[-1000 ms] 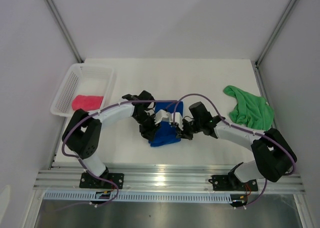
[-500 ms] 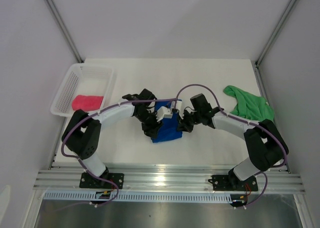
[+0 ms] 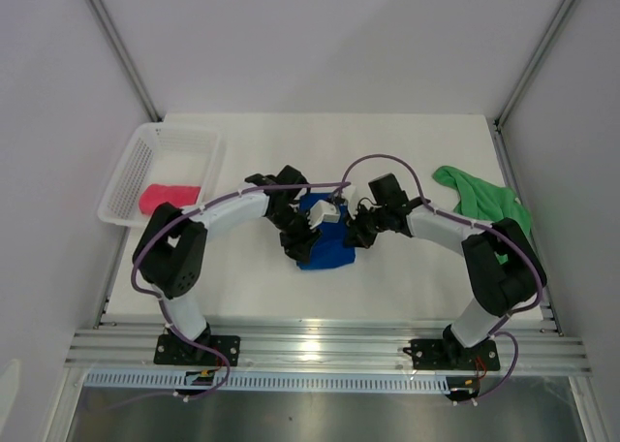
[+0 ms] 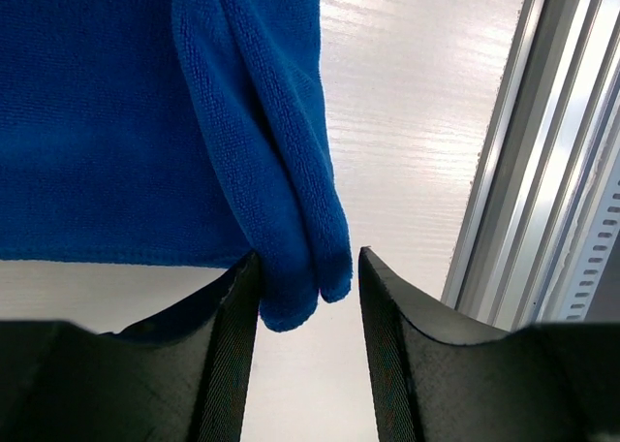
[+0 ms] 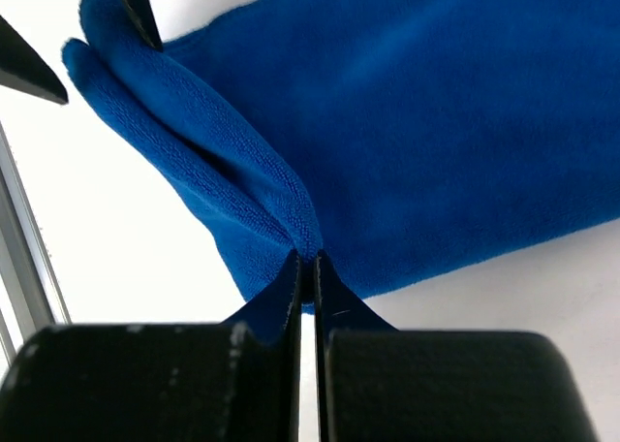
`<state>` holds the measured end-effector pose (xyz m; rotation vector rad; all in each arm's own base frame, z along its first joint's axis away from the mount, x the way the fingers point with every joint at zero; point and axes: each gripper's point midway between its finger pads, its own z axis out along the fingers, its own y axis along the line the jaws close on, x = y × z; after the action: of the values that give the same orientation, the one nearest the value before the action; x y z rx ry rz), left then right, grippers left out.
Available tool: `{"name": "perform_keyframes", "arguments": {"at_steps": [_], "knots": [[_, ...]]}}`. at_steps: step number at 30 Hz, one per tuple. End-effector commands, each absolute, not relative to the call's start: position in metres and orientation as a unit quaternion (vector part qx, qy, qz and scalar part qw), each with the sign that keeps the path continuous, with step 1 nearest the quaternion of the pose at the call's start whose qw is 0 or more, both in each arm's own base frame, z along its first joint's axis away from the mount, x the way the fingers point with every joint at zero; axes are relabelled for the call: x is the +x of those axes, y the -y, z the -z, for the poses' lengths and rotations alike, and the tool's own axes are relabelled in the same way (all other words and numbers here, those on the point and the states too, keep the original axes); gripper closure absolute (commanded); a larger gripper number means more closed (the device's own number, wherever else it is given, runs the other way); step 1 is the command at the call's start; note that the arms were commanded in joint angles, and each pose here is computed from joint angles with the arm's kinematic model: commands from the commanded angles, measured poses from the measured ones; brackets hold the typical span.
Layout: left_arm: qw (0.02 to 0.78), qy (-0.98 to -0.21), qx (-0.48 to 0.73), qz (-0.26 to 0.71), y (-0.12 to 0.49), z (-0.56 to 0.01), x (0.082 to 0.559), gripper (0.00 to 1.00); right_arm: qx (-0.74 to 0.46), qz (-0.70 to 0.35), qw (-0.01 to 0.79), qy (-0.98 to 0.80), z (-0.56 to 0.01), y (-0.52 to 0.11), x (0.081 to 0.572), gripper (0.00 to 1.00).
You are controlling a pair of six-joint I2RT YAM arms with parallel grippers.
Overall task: Roll the towels
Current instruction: Roll the towel
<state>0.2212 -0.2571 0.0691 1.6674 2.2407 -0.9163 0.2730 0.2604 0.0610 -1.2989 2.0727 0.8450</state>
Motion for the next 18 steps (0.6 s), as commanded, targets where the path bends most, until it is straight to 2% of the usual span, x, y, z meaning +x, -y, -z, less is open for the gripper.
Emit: {"name": "perform_keyframes", "arguments": {"at_steps": [1, 8, 10, 11, 13, 14, 18], "knots": [[0.114, -0.744, 0.573, 0.323, 0.267, -0.077, 0.227, 0.52, -0.463, -0.304, 0.267, -0.789, -0.062, -0.258, 0.283, 1.00], [0.098, -0.748, 0.574, 0.318, 0.266, -0.068, 0.223, 0.53, -0.433, -0.315, 0.259, -0.804, -0.062, -0.257, 0.287, 1.00], [0.093, -0.751, 0.571, 0.320, 0.265, -0.065, 0.220, 0.66, -0.427, -0.313, 0.256, -0.809, -0.061, -0.256, 0.287, 1.00], [0.091, -0.752, 0.568, 0.321, 0.265, -0.065, 0.220, 0.80, -0.426, -0.312, 0.254, -0.811, -0.059, -0.256, 0.287, 1.00], [0.088, -0.753, 0.566, 0.322, 0.264, -0.065, 0.219, 0.95, -0.421, -0.312, 0.251, -0.814, -0.058, -0.254, 0.287, 1.00], [0.088, -0.753, 0.567, 0.322, 0.264, -0.065, 0.218, 0.99, -0.420, -0.312, 0.249, -0.815, -0.058, -0.253, 0.286, 1.00], [0.096, -0.769, 0.555, 0.302, 0.261, -0.066, 0.233, 0.99, -0.418, -0.306, 0.246, -0.819, -0.058, -0.250, 0.287, 1.00]]}}
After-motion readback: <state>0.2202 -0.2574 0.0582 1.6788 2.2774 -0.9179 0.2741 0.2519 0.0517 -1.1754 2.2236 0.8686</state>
